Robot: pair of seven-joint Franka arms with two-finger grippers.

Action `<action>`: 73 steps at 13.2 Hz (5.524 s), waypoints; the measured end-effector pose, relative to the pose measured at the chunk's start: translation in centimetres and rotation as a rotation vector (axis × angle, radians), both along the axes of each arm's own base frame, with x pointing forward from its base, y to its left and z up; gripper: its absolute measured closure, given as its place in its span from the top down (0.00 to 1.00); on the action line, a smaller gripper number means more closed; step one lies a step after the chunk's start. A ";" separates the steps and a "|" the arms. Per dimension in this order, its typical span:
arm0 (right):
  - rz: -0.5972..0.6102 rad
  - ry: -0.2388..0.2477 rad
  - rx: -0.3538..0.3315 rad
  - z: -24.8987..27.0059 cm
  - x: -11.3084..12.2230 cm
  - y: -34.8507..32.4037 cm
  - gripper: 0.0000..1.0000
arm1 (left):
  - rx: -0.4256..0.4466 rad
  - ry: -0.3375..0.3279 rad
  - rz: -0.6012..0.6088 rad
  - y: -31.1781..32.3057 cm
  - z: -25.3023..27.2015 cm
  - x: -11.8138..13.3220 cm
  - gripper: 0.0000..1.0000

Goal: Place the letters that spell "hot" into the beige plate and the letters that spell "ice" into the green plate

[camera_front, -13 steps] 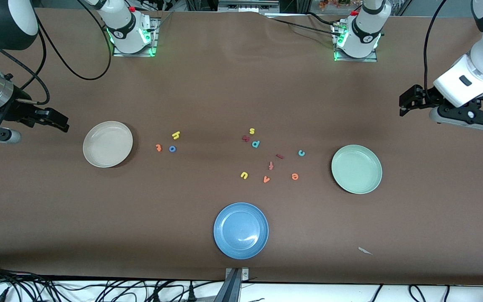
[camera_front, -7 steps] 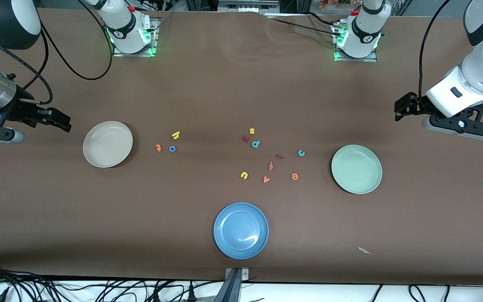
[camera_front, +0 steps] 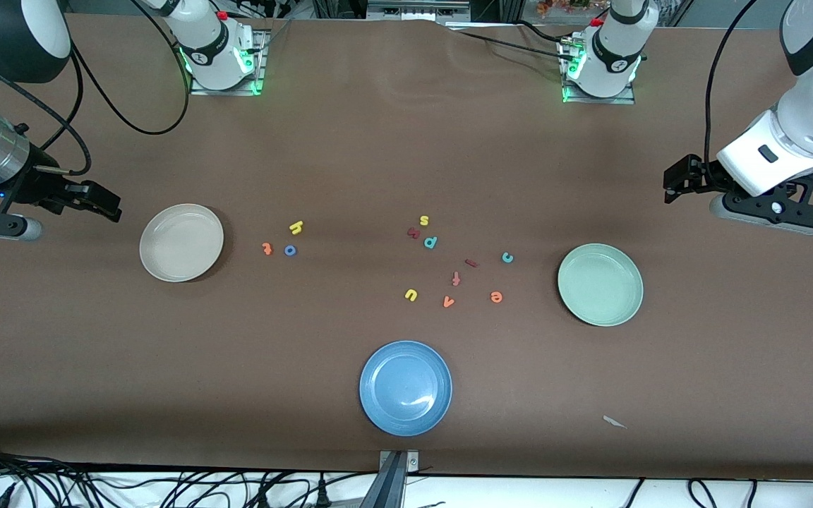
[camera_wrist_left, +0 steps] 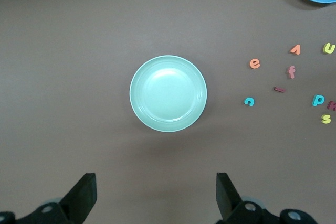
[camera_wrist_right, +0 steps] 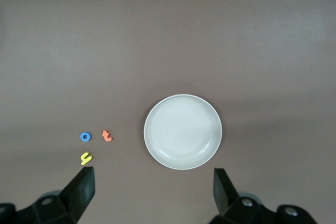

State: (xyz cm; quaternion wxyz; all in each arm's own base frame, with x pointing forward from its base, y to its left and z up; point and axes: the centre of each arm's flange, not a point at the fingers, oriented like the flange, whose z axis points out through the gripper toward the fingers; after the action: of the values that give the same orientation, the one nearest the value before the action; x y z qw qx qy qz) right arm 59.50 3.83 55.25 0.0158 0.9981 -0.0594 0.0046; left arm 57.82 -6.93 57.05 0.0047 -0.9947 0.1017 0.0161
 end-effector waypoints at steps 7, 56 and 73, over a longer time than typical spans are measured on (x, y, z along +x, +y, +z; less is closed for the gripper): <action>0.000 0.000 0.000 0.0 0.0 0.1 1.00 | 0.000 0.000 0.003 0.2 0.0 0.0 1.00; -0.001 0.000 0.000 0.0 0.0 0.0 1.00 | 0.002 0.030 -0.002 -0.2 -1.6 0.6 1.00; 0.010 0.014 -0.002 -0.1 -0.2 0.6 1.00 | 0.011 0.130 -0.119 -7.1 -7.9 1.4 1.00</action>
State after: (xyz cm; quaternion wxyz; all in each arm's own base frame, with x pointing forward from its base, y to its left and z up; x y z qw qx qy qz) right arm 59.30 4.47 55.13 0.0172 0.9984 -0.0544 -0.0022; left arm 59.24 -14.07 49.19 0.0044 -0.9837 0.1608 0.0808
